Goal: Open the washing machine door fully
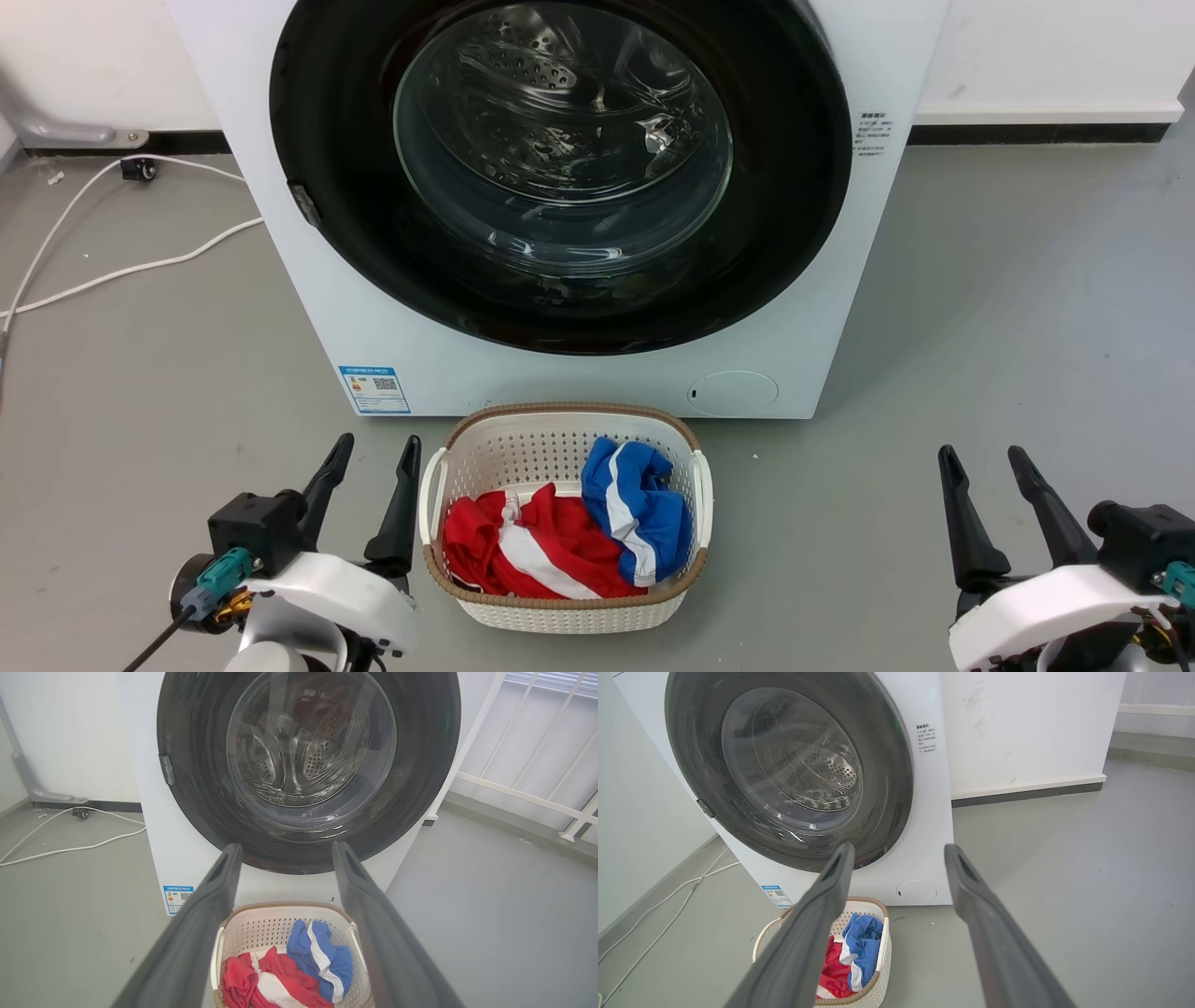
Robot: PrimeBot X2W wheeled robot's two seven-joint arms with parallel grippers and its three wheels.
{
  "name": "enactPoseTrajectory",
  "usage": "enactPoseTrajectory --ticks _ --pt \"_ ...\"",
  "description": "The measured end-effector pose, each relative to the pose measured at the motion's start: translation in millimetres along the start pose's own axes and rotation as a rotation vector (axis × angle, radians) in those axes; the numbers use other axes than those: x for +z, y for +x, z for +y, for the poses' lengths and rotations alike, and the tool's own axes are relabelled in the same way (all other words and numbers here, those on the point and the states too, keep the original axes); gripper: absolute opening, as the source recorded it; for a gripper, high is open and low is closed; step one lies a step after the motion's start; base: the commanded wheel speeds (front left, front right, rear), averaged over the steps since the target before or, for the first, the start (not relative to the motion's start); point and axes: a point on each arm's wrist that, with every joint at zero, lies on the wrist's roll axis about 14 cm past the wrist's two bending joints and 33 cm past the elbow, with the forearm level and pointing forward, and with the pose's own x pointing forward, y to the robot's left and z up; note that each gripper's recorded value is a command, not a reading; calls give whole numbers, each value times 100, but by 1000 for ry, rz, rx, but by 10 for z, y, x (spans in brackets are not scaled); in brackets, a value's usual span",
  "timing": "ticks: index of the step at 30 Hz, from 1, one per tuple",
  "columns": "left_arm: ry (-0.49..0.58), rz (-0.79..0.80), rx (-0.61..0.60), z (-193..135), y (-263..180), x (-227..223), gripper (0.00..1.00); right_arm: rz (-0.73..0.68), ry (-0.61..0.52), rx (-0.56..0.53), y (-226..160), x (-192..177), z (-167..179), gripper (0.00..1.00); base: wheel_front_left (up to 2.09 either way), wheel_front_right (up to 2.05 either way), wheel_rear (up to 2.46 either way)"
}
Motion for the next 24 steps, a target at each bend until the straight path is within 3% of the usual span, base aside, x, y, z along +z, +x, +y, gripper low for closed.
enactPoseTrajectory --ticks 15,24 --pt "118 -13 -21 -10 9 25 100 -4 -103 2 -17 36 7 100 0 0 0" --pt "134 -37 -31 -27 8 69 100 3 -142 0 -30 21 -2 100 0 0 0"
